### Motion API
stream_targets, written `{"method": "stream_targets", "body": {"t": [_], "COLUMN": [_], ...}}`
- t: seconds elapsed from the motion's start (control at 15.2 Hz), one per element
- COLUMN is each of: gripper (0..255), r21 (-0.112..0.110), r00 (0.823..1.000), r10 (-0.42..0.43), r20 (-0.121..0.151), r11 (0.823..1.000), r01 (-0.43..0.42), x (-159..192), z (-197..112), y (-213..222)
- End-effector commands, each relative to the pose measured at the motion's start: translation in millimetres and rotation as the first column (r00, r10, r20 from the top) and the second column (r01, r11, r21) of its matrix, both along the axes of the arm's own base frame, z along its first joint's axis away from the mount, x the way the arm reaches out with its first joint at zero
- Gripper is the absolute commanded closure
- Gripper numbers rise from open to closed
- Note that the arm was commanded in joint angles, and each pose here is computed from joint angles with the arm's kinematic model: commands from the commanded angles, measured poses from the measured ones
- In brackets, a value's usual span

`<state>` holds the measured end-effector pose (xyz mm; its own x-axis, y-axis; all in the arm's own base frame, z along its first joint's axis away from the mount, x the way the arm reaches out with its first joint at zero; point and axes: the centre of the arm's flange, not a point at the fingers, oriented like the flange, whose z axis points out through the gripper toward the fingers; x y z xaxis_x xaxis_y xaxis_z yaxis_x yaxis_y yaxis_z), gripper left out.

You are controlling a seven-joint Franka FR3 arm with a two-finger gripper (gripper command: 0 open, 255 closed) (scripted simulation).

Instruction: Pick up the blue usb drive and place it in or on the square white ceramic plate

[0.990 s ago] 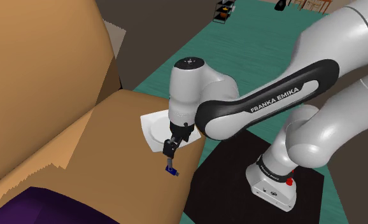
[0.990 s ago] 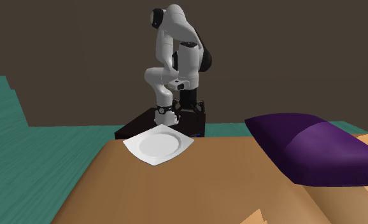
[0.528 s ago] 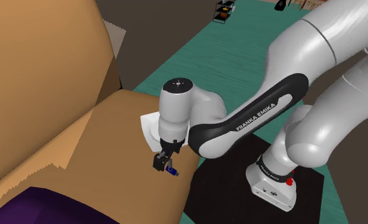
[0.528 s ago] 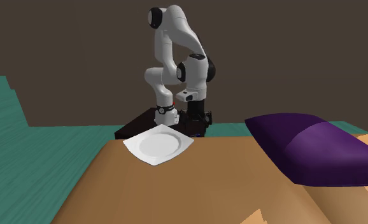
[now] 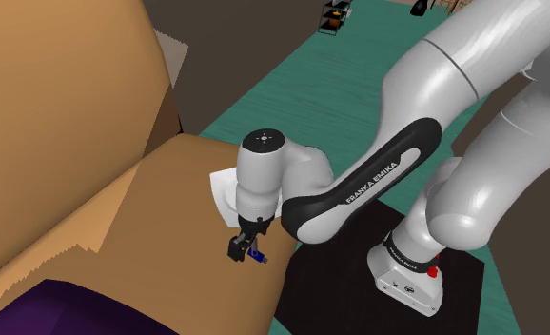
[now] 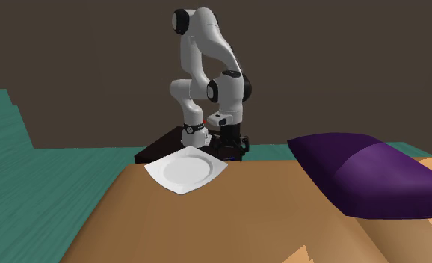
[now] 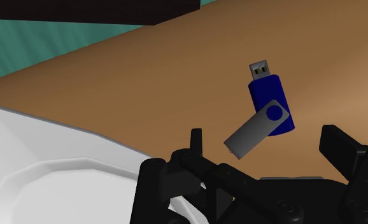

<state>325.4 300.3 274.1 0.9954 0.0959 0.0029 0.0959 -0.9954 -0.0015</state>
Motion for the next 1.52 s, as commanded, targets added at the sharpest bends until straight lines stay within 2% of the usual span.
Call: {"method": "stream_targets", "body": {"t": [0.0,0.13,0.2,0.79,1.39,1.45], "gripper": [0,0,255,255,255,255], "r21": [0.000,0.000,0.000,0.000,0.000,0.000], "r00": [1.000,1.000,1.000,1.000,1.000,1.000], "r10": [0.000,0.000,0.000,0.000,0.000,0.000], "r20": [0.000,0.000,0.000,0.000,0.000,0.001], "r11": [1.000,1.000,1.000,1.000,1.000,1.000], "r01": [0.000,0.000,0.000,0.000,0.000,0.000], "x": [0,0,0,0,0,-1], "z": [0,0,0,0,47,41], "y": [0,0,0,0,0,1]}}
